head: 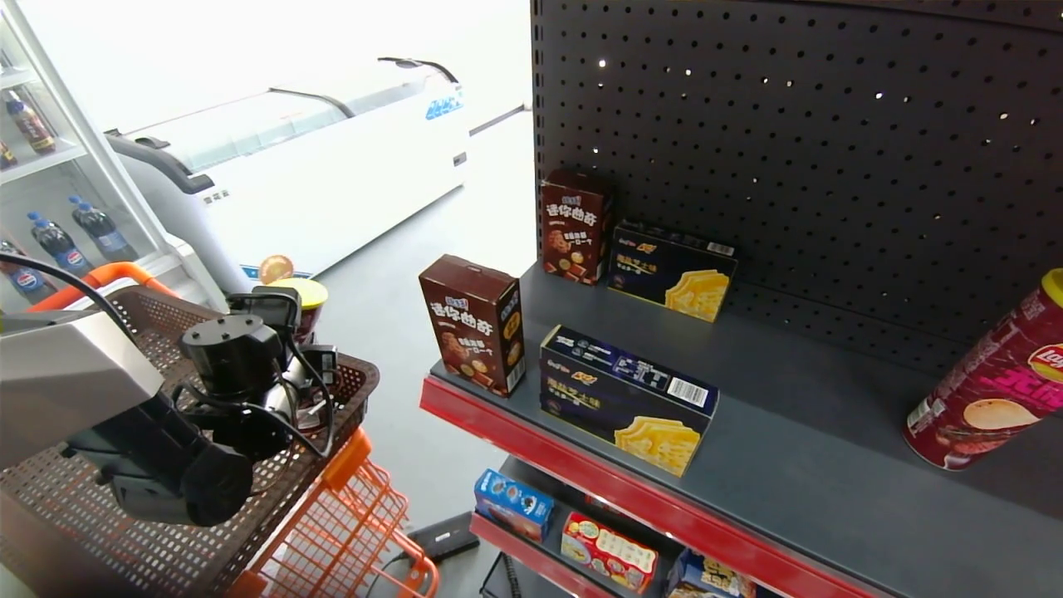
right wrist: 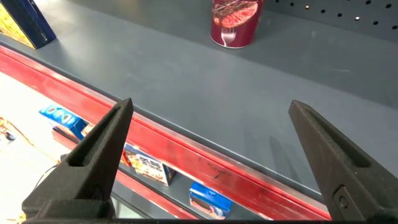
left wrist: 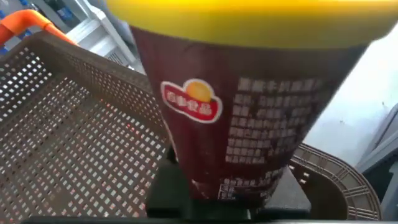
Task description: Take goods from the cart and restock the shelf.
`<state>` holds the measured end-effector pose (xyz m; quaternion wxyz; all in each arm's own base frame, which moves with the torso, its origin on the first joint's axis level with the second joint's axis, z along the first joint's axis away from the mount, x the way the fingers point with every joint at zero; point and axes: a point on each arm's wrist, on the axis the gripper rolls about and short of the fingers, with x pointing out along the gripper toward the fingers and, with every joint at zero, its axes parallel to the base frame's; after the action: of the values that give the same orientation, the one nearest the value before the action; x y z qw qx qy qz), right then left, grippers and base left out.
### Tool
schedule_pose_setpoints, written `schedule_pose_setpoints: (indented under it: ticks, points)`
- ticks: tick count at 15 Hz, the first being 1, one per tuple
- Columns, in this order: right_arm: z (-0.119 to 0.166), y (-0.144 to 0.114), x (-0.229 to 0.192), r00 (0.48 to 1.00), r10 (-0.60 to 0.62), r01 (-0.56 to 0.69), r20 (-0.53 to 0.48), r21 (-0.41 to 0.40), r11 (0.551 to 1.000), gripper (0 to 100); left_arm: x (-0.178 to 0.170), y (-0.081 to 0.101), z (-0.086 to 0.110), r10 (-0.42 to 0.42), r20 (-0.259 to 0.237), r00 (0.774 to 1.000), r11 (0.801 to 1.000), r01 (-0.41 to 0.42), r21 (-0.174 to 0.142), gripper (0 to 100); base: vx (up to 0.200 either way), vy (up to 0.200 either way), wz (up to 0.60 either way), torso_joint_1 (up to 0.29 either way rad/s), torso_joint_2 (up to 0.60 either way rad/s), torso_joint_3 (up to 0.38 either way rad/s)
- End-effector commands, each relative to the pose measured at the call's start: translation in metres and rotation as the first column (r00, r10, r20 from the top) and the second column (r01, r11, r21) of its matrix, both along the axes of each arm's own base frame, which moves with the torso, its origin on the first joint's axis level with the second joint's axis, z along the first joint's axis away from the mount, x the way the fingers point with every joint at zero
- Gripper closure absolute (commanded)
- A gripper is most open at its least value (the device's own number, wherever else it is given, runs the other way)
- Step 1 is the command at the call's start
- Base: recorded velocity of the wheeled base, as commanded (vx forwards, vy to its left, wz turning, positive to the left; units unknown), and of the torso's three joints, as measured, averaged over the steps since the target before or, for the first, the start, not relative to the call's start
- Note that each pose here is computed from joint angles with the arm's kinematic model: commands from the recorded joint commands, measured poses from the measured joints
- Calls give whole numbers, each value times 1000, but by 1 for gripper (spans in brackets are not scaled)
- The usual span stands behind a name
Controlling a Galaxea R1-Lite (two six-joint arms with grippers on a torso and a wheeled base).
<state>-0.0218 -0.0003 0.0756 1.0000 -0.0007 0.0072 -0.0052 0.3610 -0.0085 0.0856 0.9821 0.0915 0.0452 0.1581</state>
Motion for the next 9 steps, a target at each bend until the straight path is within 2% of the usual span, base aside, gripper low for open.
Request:
schedule_pose_setpoints:
  ticks: [1, 5, 7, 9]
  points:
    - [0, 0, 0, 1000, 1, -1, 1, 0, 1000, 0, 0, 0, 6, 0, 17, 1000, 1000, 0, 7, 100, 0, 0, 0, 0, 0, 0]
    - [0, 0, 0, 1000, 1, -1, 1, 0, 1000, 0, -15, -1, 54, -12, 144, 990, 1000, 11, 11, 100, 0, 0, 0, 0, 0, 0]
    - [0, 0, 0, 1000, 1, -1, 1, 0, 1000, 0, -30, -3, 77, -29, 165, 986, 1000, 27, 12, 100, 0, 0, 0, 0, 0, 0]
    - [0, 0, 0, 1000, 1, -1, -1, 0, 1000, 0, -45, -9, 102, -81, 189, 979, 997, 81, 10, 100, 0, 0, 0, 0, 0, 0]
